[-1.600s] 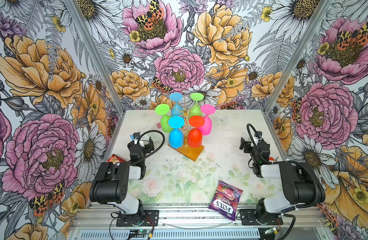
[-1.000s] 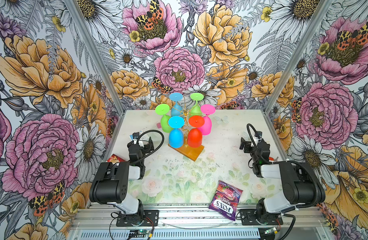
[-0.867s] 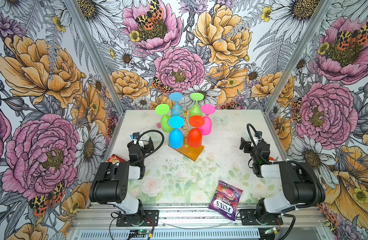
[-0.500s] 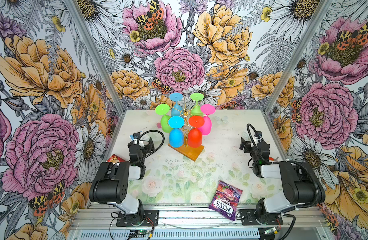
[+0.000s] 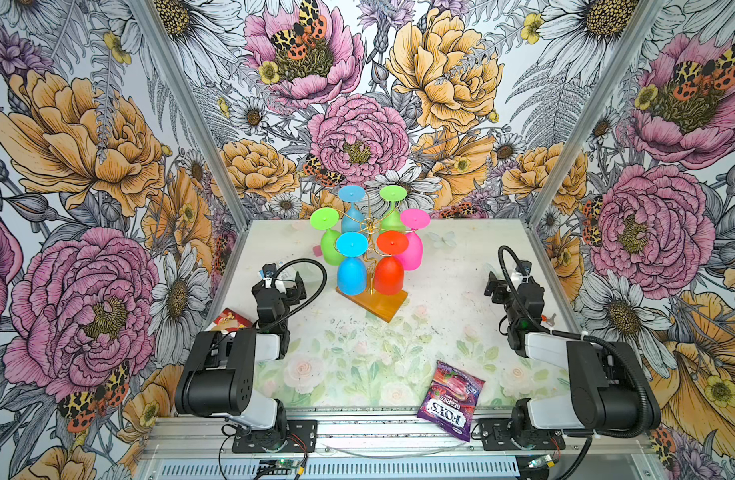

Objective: Take the wine glass off the wine glass rack
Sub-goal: Pick up the wine glass from the wine glass rack.

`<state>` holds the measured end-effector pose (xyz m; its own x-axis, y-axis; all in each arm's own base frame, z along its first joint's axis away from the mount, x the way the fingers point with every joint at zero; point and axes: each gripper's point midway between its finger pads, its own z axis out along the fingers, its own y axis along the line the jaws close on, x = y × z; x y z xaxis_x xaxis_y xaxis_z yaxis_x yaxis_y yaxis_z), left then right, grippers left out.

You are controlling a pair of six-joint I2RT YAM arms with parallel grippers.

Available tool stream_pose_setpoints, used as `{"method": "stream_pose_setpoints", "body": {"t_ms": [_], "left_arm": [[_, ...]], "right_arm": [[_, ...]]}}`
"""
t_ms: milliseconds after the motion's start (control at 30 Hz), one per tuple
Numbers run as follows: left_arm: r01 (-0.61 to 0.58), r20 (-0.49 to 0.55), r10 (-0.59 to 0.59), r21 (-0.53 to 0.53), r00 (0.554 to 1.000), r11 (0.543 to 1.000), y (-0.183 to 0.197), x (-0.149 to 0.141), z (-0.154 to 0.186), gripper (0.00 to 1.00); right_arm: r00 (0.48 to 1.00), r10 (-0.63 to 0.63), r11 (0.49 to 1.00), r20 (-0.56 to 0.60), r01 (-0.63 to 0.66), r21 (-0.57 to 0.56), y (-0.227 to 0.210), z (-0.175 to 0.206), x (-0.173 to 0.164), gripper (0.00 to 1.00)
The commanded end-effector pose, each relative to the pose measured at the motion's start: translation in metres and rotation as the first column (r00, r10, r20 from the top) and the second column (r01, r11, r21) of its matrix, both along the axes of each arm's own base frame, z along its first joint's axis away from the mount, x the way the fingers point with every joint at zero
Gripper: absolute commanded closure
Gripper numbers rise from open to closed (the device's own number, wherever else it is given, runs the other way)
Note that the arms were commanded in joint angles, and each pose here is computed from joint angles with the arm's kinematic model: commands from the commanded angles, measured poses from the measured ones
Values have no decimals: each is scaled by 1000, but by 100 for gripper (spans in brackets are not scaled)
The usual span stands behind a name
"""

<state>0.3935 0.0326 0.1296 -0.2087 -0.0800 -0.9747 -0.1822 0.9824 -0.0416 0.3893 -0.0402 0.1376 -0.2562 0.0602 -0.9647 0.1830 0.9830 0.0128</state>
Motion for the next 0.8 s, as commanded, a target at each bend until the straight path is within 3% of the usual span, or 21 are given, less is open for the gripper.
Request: {"method": "stream_pose_setpoints", "body": {"t_ms": [0,200,400,567,667,767], "left_arm": [[-51,13,51,-21,999,998,7,-7,15,1],[-117,7,118,-57,993,991,16,-24,47,1],[-139,4,141,-139,990,980,14,-43,90,1],[-145,-34,141,-174,989,974,12,-53,123,1],[-95,-48,88,-177,995,980,3,-56,141,1],[25,-58,-36,-183,998,983,-18,-60,156,1]], "right_arm": [[998,-50,998,-27,51,30,-6,18,3,6],[993,18,986,-113,1,168,12,45,7,14],[971,147,938,-189,-76,338,40,78,6,17],[926,352,816,-134,-233,529,85,113,5,19],[883,462,730,-83,-326,600,111,136,2,21],[843,537,679,-42,-401,615,135,159,-3,22]]}}
